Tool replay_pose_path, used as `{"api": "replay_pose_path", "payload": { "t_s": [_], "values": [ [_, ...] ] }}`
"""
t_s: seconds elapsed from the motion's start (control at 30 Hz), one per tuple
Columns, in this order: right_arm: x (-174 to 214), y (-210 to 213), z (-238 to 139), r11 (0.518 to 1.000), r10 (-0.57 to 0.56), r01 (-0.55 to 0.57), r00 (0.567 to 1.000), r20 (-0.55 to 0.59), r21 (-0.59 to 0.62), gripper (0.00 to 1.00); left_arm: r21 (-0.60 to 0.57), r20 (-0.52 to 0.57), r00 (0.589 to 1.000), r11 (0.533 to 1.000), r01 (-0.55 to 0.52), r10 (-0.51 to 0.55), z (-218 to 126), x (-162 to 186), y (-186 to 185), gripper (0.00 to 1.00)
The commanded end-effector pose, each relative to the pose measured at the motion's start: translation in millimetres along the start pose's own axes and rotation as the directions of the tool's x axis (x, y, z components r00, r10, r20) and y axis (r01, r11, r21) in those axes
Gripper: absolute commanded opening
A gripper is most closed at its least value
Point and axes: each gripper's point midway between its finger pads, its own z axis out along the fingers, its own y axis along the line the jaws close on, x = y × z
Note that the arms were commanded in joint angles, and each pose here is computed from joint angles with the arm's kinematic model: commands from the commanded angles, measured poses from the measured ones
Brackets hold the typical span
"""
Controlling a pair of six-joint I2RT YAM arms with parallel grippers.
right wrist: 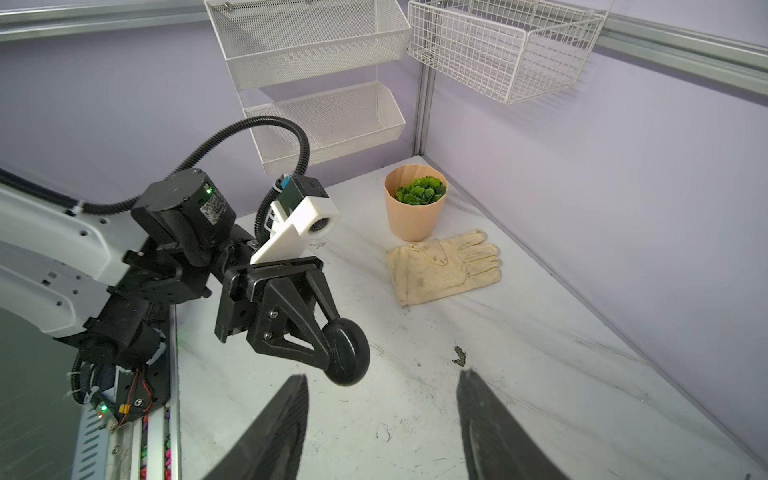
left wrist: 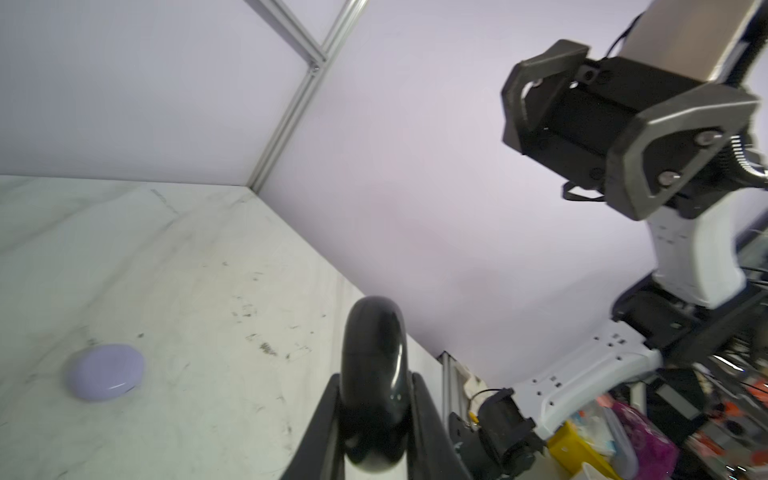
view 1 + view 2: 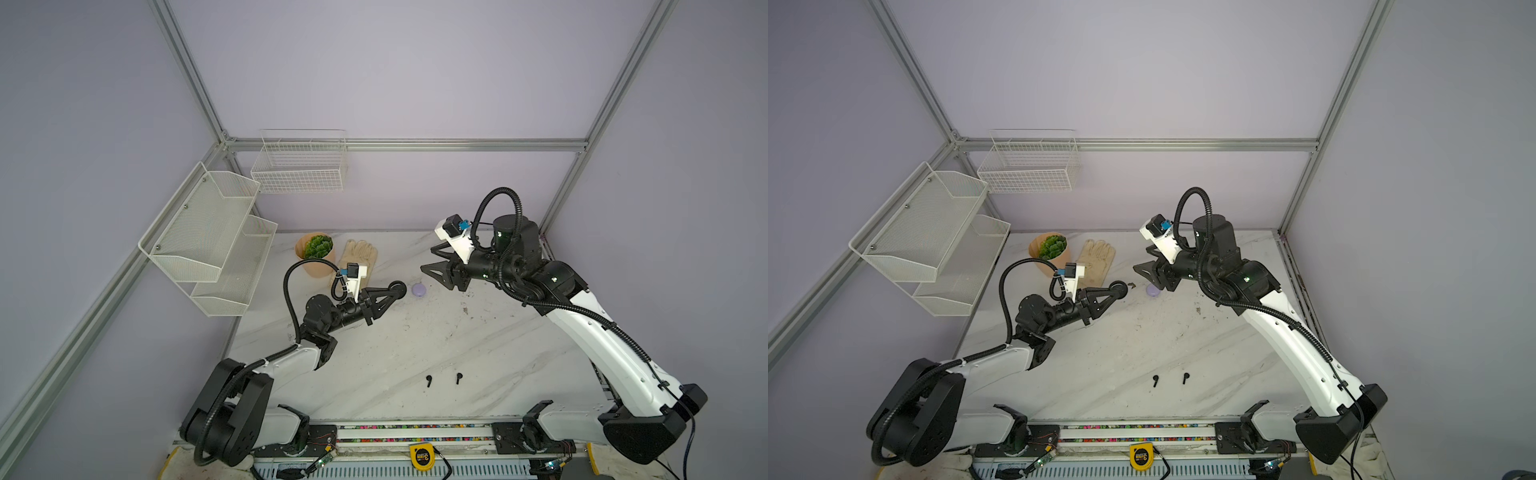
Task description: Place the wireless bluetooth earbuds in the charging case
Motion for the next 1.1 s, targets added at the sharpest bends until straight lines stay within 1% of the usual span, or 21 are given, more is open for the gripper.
{"api": "replay_pose_path", "payload": {
  "t_s": [0.0,0.07,0.13,0.2,0.33,0.4,0.43,0.57,0.63,0.7,0.77,0.87,0.93,0.97,1.07],
  "values": [
    [-1,-1,-2,0.998,-0.064,0.064,0.998,0.026,0.016,0.61,-0.181,0.033,0.978,0.964,-0.196,0.205,2,-39,4,0.00],
    [-2,1,-3,0.997,-0.071,0.070,0.996,0.051,0.014,0.59,-0.171,0.044,0.965,0.953,-0.249,0.260,-2,-42,-7,0.00],
    [0,3,-3,0.997,-0.077,0.077,0.995,0.065,0.005,0.58,-0.134,0.061,0.954,0.949,-0.284,0.294,-4,-44,-17,0.00],
    [3,6,-2,0.997,-0.076,0.077,0.995,0.061,-0.013,0.56,-0.080,0.092,0.950,0.953,-0.293,0.300,-6,-44,-27,0.00],
    [14,9,-1,0.996,-0.086,0.087,0.996,0.024,-0.029,0.52,-0.001,0.145,0.933,0.943,-0.333,0.330,-9,-41,-41,0.00],
    [15,13,-1,0.995,-0.087,0.089,0.996,0.026,-0.043,0.50,0.015,0.147,0.926,0.936,-0.353,0.347,-9,-39,-44,0.00],
    [15,15,-2,0.995,-0.092,0.093,0.995,0.034,-0.044,0.49,0.045,0.142,0.922,0.928,-0.369,0.360,-10,-36,-49,0.00],
    [17,29,0,0.987,-0.152,0.155,0.985,0.083,-0.032,0.50,0.103,0.154,0.917,0.917,-0.386,0.369,-9,-30,-55,0.00],
    [19,37,0,0.980,-0.190,0.195,0.976,0.107,-0.034,0.51,0.150,0.182,0.911,0.905,-0.397,0.370,-9,-28,-59,0.00],
    [21,40,3,0.976,-0.210,0.214,0.972,0.109,-0.030,0.51,0.202,0.212,0.900,0.884,-0.422,0.381,-9,-26,-66,0.00],
    [21,38,6,0.974,-0.224,0.227,0.969,0.103,-0.014,0.51,0.243,0.202,0.903,0.873,-0.422,0.380,-6,-22,-67,0.00],
    [19,36,10,0.967,-0.253,0.253,0.962,0.104,0.009,0.51,0.262,0.190,0.913,0.878,-0.400,0.360,0,-21,-63,0.00],
    [18,34,14,0.964,-0.267,0.266,0.958,0.102,0.021,0.53,0.272,0.212,0.908,0.871,-0.409,0.360,0,-24,-66,0.00],
    [20,33,16,0.963,-0.270,0.269,0.958,0.098,0.019,0.53,0.270,0.192,0.920,0.883,-0.384,0.341,4,-17,-56,0.00],
    [24,30,24,0.962,-0.272,0.272,0.960,0.073,0.015,0.54,0.285,0.186,0.930,0.889,-0.359,0.316,6,-16,-53,0.00]
  ]
}}
